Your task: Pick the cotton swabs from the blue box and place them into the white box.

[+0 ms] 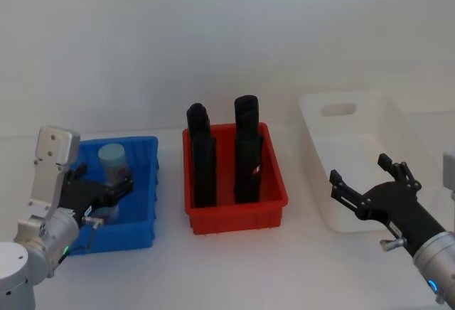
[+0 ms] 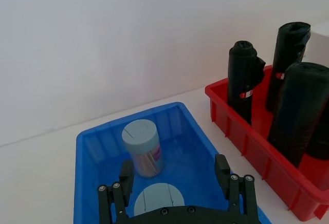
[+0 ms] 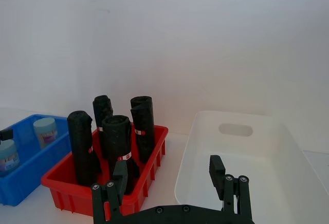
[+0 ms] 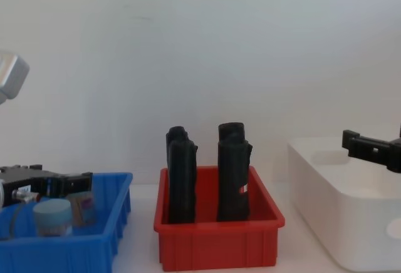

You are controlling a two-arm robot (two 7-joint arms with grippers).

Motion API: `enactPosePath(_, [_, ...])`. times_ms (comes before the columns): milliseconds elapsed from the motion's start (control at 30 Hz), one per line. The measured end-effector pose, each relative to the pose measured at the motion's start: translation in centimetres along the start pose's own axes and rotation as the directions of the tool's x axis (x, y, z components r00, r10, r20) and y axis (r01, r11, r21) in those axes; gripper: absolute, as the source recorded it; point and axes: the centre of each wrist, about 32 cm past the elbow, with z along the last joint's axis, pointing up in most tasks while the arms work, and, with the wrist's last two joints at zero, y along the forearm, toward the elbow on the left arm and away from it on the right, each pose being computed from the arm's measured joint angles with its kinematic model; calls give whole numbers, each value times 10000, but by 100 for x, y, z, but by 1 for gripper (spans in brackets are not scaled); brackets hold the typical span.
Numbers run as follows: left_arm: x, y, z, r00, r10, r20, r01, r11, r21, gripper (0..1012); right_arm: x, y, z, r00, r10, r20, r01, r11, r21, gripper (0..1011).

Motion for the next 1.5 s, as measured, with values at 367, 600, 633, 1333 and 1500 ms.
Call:
enactPosePath(367, [131,-52,-107,9996,235,-126,-228,9985,500,1004,0,0,0,10000,-1,0,1,10000,0,1002])
enactPosePath(600, [195,-76,-168,9992,269,-295,-247,9971,719,1004,0,0,0,10000,0,0,0,10000,-1,1002])
enactPosePath(633, [200,-78,-175,9991,265,-319,-241,9970,740,1004,0,0,0,10000,0,0,0,10000,0,1002])
enactPosePath(1333, [274,-97,-272,9950,-7,-1002,93,9963,853,865,0,0,0,10000,0,0,0,10000,0,1002])
enactPosePath(1500, [272,-87,-292,9926,-93,-1213,195,9963,832,729,0,0,0,10000,0,0,0,10000,0,1002])
